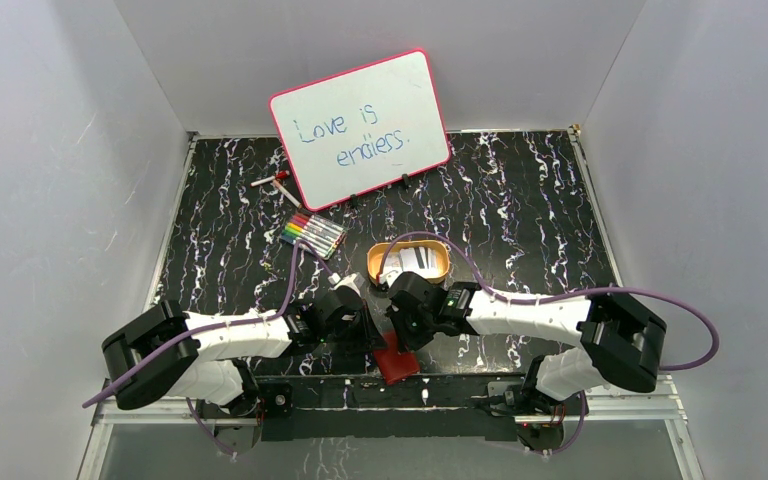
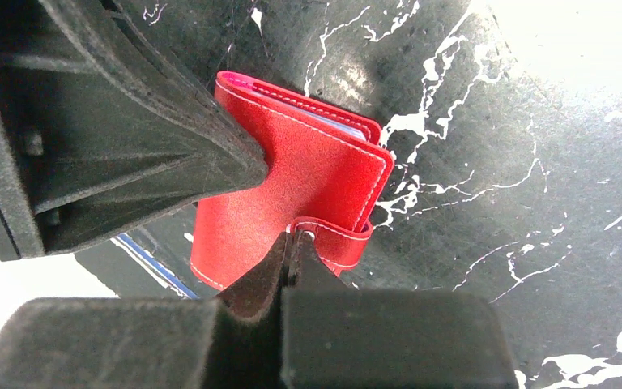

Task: Put the credit cards into the card holder
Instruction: Close the card holder at the center of the board.

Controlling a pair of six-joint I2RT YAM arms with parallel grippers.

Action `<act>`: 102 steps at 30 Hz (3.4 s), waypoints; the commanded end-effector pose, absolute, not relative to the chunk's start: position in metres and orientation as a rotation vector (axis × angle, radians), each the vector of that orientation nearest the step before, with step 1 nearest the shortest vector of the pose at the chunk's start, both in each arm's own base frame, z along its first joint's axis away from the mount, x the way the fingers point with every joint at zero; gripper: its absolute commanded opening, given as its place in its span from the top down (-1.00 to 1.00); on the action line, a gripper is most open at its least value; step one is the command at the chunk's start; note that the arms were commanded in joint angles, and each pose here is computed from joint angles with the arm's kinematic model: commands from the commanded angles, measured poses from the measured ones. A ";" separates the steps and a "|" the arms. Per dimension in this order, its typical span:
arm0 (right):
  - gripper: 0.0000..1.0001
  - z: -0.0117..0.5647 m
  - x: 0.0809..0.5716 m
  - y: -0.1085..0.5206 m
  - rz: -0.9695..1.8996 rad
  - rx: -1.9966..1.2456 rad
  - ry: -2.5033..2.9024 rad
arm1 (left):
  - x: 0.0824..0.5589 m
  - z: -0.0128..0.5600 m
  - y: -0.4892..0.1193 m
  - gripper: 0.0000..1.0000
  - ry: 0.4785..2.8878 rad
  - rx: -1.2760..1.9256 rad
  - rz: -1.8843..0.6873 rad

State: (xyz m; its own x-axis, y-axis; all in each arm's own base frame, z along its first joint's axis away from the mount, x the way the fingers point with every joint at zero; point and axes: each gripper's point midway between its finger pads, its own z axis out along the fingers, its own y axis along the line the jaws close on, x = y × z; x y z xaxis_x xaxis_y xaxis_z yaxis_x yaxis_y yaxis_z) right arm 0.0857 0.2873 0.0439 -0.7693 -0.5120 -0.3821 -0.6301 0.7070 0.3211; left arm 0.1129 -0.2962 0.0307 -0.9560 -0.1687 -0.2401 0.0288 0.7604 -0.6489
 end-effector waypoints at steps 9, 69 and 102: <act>1.00 0.061 0.083 0.292 0.678 -0.896 2.620 | 0.107 0.007 -0.279 1.00 2.748 -0.114 -0.863; 1.00 0.014 0.071 0.288 0.677 -0.896 2.726 | 0.106 0.008 -0.275 1.00 2.743 -0.131 -0.868; -0.07 0.120 0.035 0.297 1.060 -1.001 2.348 | 0.133 0.063 -0.264 0.42 2.576 -0.065 -0.784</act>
State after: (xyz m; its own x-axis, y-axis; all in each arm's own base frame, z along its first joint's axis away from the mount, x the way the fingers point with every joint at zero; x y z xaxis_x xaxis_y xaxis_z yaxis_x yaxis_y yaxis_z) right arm 0.0554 0.2952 0.1163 -0.7219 -0.3994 -0.5651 -0.6859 0.5211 0.5079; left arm 0.1260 -0.2666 0.0496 -0.9174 -0.1595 -0.3646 0.0715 0.8352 -0.5453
